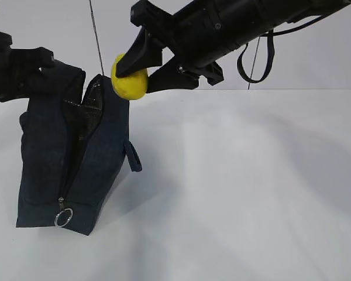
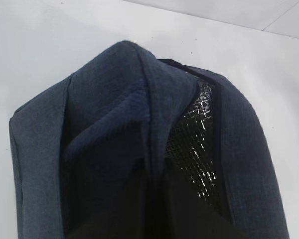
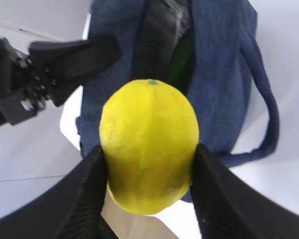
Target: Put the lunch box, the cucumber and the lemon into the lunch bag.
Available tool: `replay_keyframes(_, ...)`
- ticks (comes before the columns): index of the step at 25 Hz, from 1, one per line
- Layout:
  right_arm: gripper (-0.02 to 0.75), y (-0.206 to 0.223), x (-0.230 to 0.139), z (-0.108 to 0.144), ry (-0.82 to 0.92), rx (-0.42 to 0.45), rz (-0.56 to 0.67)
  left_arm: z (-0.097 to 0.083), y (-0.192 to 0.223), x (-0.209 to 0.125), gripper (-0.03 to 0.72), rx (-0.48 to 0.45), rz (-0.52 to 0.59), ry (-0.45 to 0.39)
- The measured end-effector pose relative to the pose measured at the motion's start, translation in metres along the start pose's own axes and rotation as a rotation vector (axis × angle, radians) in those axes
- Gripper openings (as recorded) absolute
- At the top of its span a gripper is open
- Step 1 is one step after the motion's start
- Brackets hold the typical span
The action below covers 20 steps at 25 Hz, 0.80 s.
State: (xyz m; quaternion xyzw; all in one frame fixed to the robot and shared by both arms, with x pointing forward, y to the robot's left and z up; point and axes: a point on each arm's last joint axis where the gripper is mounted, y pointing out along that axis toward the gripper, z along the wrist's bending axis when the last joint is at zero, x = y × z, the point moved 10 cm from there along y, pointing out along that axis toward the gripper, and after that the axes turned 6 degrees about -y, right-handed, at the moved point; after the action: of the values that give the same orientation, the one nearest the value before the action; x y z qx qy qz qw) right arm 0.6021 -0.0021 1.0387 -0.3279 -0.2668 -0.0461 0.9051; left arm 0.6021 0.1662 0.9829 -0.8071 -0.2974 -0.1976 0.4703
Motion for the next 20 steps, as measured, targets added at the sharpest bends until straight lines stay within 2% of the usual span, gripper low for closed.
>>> replay_keyframes(6, 0.416, 0.026, 0.004, 0.009, -0.006, 0.063, -0.013, -0.001, 0.0, 0.0, 0.006, -0.007, 0.0, -0.019)
replay_keyframes(13, 0.416, 0.058, 0.011, -0.003, 0.002, 0.066, -0.01, -0.002, 0.0, 0.0, 0.006, -0.012, 0.0, -0.031)
replay_keyframes(20, 0.416, 0.076, 0.017, -0.001, 0.008, 0.13, -0.028, -0.002, 0.0, 0.0, 0.006, -0.012, 0.0, -0.031)
